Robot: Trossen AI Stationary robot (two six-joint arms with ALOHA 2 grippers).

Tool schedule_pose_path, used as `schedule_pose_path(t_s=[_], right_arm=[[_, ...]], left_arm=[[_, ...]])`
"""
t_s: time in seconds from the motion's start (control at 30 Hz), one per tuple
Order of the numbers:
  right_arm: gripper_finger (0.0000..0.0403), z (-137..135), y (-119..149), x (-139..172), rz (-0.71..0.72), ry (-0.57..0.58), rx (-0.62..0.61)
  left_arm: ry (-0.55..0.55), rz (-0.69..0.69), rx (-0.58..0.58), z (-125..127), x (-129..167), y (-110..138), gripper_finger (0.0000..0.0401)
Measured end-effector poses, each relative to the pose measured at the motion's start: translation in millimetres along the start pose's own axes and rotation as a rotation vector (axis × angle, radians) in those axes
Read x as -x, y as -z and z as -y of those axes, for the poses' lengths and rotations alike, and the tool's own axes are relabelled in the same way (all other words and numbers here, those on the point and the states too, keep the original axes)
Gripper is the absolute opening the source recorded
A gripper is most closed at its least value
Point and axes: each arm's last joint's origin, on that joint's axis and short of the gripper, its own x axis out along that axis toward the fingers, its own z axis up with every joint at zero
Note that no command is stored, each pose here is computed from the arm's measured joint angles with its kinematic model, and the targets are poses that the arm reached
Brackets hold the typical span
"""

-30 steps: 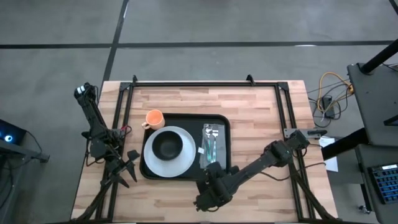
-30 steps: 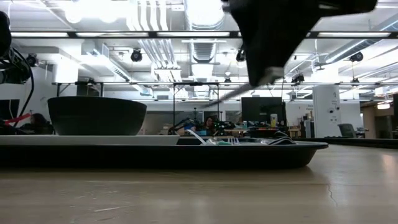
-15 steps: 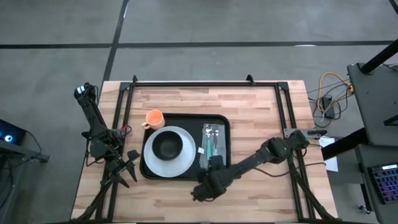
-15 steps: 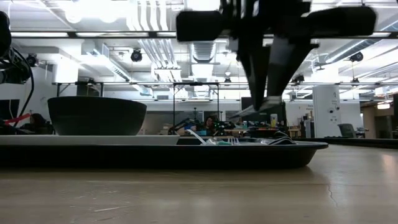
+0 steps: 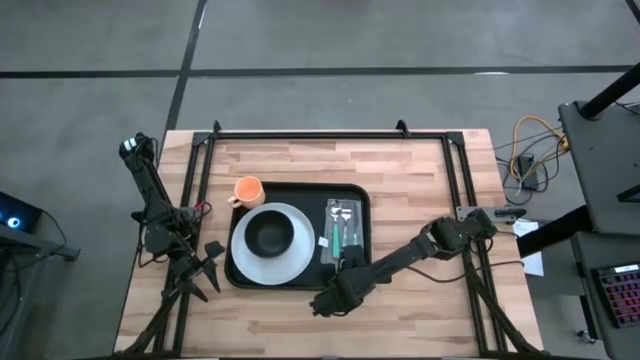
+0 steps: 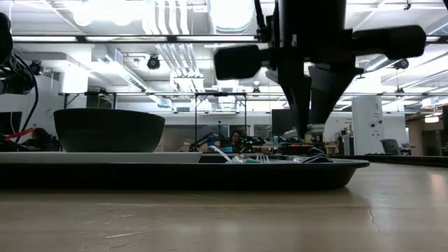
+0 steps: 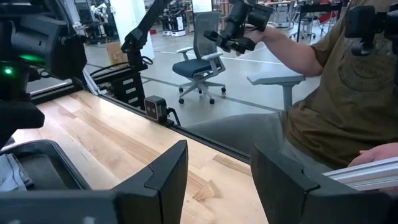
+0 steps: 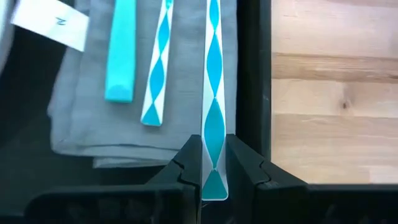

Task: Set up tray
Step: Put the green knife on the gray napkin to the right of the green spoon

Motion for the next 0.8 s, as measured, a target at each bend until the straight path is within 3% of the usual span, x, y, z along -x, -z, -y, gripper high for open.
schedule_pose_path(t_s=[0.47,0.63,0.8], right_arm=[[0.0032,-1.9,-26.2,-3.8,-0.003,0.017,-0.003],[0.0032,18.0,-40.6,1.3,0.021,0.011,-0.01],[0.0032,47.1,-54.8,1.4,-0.001,-0.092,-0.052]], left_arm=[[0.0,0.0,0.0,0.0,0.0,0.0,0.0155],[0.0,0.0,0.0,0.0,0.0,0.0,0.0155],[0.0,0.0,0.0,0.0,0.0,0.0,0.0155]])
